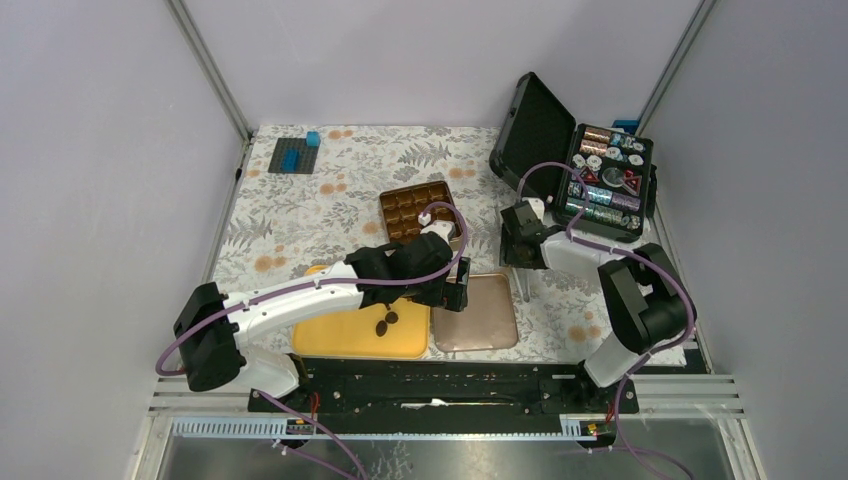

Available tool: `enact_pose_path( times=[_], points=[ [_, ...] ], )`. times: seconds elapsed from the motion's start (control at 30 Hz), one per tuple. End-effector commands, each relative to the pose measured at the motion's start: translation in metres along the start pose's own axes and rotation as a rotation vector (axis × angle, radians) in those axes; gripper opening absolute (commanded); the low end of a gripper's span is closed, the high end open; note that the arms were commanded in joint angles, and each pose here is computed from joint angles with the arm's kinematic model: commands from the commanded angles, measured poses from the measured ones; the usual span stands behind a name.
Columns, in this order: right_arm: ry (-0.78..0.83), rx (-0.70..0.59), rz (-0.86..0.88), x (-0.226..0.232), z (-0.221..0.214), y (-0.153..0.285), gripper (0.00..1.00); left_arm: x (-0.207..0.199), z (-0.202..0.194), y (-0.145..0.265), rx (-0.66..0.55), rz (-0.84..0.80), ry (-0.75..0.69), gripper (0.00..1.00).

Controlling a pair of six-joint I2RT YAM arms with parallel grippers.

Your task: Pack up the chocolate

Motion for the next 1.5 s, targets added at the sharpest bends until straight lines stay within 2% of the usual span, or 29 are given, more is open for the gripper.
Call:
enact_pose_path(
  times=[0.0, 0.47, 0.57, 0.63, 0.7, 0.87, 1.0, 1.03, 1.1, 1.47],
  points=[
    [-0.008, -0.041, -0.037, 0.006, 0.012, -0.007, 0.57, -0.006, 0.015, 0.012, -0.076, -0.029, 0.019, 0.99],
    [0.185, -0.074, 0.091, 0.030, 0.041, -0.025, 0.58, -0.002, 0.013, 0.013, -0.078, -0.001, 0.011, 0.99],
    [0.211, -0.060, 0.081, 0.031, 0.042, -0.030, 0.66, 0.001, 0.013, 0.015, -0.086, 0.006, 0.015, 0.99],
    [0.208, -0.064, 0.072, 0.031, 0.043, -0.031, 0.80, 0.002, 0.012, 0.016, -0.094, 0.010, 0.025, 0.99],
    [0.191, -0.068, 0.062, 0.030, 0.044, -0.031, 0.89, 0.002, 0.013, 0.017, -0.099, 0.007, 0.040, 0.99],
    [0.154, -0.087, 0.040, 0.032, 0.041, -0.031, 0.92, 0.002, 0.015, 0.019, -0.103, 0.001, 0.041, 0.99],
    [0.118, -0.082, 0.017, 0.034, 0.034, -0.037, 0.87, 0.005, 0.015, 0.020, -0.115, 0.019, 0.038, 0.99],
    [0.115, -0.080, 0.013, 0.035, 0.032, -0.038, 0.82, 0.005, 0.015, 0.020, -0.115, 0.025, 0.040, 0.99],
    [0.113, -0.076, 0.000, 0.035, 0.028, -0.039, 0.64, 0.007, 0.015, 0.022, -0.115, 0.031, 0.043, 0.99],
    [0.119, -0.059, -0.011, 0.034, 0.020, -0.044, 0.64, 0.012, 0.013, 0.026, -0.127, 0.034, 0.069, 0.99]
  ],
)
Point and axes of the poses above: each gripper's point midway between its finger pads, its own y axis back along the fingers, its own x axis along the line the jaws close on, z = x × y, the point moved 8 cm from there along y, back along the fingers, and after that the axes turned 1 degree about -y, right-handed, at the moved point
